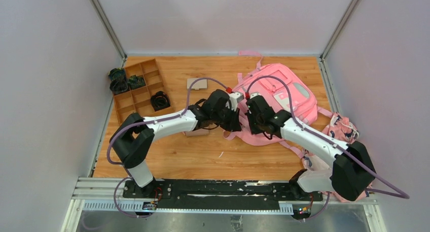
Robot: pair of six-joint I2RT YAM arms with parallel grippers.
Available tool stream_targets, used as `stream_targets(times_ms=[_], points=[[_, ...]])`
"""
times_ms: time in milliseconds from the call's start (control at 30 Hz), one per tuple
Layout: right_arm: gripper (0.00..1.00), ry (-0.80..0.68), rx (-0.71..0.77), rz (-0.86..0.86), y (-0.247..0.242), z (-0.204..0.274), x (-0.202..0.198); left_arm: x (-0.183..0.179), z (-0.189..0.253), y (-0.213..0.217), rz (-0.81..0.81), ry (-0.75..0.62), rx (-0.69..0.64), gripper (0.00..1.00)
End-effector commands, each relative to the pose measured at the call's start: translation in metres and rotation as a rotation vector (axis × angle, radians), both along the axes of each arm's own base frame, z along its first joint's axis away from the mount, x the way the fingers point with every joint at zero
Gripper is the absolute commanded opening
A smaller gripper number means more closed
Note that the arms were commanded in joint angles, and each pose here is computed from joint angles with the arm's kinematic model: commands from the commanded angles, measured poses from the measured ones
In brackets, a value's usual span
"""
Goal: Pack the student bag
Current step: Zip the student bag at the center of the board.
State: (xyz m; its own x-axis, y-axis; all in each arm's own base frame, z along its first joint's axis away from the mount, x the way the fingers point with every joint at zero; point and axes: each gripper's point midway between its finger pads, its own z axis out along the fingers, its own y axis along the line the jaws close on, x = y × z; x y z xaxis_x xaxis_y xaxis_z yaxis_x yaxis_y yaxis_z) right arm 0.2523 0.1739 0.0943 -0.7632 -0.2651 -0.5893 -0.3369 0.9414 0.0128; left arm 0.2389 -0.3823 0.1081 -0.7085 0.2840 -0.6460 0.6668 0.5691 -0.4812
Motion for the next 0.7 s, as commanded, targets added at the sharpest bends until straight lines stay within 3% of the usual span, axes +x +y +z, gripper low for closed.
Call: stream_targets(times_ms=[0, 233, 433, 533, 567, 667], points=[[0.0, -0.063, -0.185, -0.152, -0.054, 0.015, -0.007, 0.017, 0.021, 0.013, 0.045, -0.019, -0.059, 0.0], [0.0, -0.051, -0.206, -0.2, -0.078, 0.025, -0.03, 0.061, 0.029, 0.046, 0.185, -0.064, -0.053, 0.0], [0.0, -0.055, -0.267, -0.345, -0.113, 0.027, -0.036, 0.106, 0.021, 0.085, 0.355, -0.099, -0.012, 0.0], [0.0, -0.056, -0.236, -0.365, -0.115, 0.032, -0.035, 0.108, 0.029, 0.071, 0.323, -0.072, -0.098, 0.0], [0.04, -0.06, -0.207, -0.352, -0.111, 0.036, -0.035, 0.102, 0.032, 0.064, 0.289, -0.053, -0.121, 0.0], [0.42, -0.059, -0.084, -0.224, -0.083, 0.05, -0.033, 0.085, 0.031, 0.053, 0.23, -0.023, -0.136, 0.0]])
